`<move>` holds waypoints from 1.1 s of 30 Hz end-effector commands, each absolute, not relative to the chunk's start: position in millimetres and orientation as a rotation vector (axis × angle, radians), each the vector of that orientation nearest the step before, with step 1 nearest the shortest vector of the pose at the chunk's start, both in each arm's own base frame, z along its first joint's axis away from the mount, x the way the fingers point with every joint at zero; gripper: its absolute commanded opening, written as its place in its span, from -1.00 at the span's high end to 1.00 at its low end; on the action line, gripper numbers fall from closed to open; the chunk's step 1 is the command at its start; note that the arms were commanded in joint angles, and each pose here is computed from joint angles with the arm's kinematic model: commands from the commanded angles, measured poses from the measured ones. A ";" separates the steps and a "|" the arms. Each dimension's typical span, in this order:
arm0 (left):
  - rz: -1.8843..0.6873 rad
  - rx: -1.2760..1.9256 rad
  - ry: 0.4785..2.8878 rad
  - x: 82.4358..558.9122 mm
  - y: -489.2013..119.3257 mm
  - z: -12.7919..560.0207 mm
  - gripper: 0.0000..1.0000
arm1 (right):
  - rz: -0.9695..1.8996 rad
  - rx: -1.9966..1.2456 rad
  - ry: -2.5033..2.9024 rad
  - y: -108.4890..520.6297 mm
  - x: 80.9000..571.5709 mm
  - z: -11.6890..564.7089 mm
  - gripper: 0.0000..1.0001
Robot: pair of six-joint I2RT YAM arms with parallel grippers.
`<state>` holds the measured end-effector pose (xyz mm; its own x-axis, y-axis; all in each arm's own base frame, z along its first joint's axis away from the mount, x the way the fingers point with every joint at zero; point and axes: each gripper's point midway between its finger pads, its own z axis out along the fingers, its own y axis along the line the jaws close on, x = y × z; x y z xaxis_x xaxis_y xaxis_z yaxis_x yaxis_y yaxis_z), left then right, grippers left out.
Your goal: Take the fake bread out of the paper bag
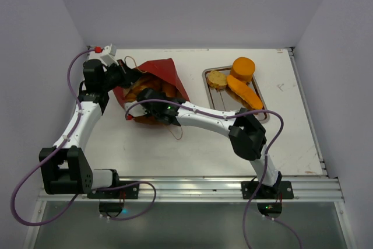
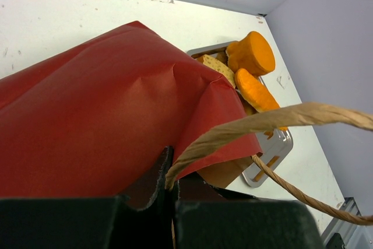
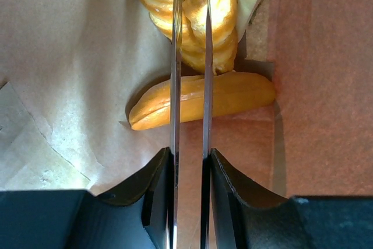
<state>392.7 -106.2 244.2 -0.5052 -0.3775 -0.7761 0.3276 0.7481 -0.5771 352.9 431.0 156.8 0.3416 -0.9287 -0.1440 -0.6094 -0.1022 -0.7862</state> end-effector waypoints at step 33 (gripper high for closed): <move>-0.829 -0.109 1.868 399.5 -90.1 271.2 1.00 | 0.019 -1.519 1.504 347.6 326.3 249.7 1.00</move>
<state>393.9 -97.7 247.8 -0.4949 -0.3974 -0.7728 0.3035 0.7543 -0.5822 331.0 345.7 205.1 0.2257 -0.8488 -0.4781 -0.7794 0.1370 -0.6113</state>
